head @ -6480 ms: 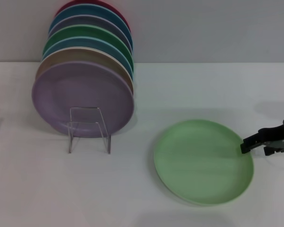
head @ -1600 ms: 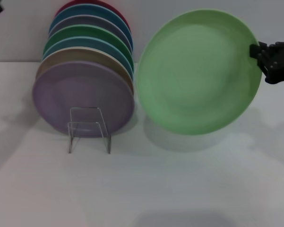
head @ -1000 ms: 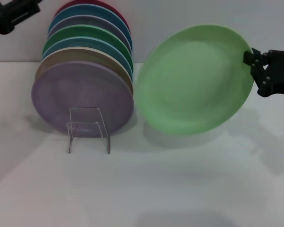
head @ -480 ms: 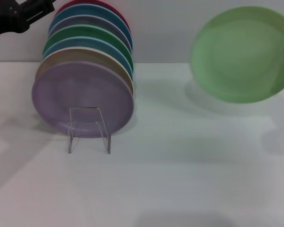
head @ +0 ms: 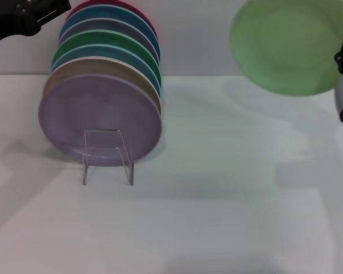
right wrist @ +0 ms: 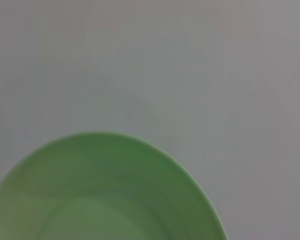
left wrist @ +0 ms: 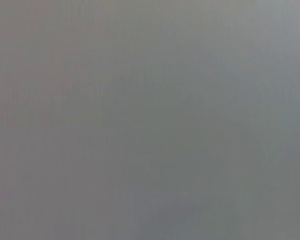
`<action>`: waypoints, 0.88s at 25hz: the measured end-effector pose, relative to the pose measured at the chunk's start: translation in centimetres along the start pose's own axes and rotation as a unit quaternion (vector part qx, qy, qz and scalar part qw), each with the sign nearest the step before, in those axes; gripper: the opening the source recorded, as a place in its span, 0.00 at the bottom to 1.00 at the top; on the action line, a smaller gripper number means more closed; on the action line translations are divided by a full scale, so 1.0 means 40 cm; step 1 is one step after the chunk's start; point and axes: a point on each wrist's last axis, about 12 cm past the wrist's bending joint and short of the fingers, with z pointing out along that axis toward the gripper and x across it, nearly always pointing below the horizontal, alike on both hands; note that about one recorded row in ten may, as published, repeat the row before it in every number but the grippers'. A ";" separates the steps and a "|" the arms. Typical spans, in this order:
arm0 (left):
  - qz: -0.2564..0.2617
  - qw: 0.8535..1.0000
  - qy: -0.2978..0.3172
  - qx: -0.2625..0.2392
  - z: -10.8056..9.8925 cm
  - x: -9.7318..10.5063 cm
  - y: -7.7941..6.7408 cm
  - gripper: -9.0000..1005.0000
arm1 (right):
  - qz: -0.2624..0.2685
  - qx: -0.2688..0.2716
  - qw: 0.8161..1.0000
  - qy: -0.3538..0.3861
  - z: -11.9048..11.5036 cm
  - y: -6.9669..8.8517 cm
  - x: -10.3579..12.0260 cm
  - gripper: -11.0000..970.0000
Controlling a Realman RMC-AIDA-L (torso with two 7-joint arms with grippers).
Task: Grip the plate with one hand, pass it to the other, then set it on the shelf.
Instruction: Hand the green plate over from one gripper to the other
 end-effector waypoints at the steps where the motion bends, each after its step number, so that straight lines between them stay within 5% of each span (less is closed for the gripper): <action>1: 0.001 1.000 0.000 0.000 0.001 0.000 0.000 0.78 | -0.001 0.011 1.000 -0.011 -0.003 0.007 -0.006 0.03; 8: 0.011 1.000 -0.005 0.005 0.015 0.000 -0.006 0.77 | 0.058 0.024 0.992 -0.111 -0.050 0.060 -0.020 0.03; 10: 0.018 1.000 -0.004 0.011 0.021 0.001 -0.012 0.77 | 0.114 0.005 0.982 -0.152 -0.081 0.080 -0.002 0.03; 22: 0.075 0.996 0.027 0.032 0.049 -0.003 -0.038 0.74 | 0.229 -0.107 0.959 -0.126 -0.108 0.145 0.117 0.03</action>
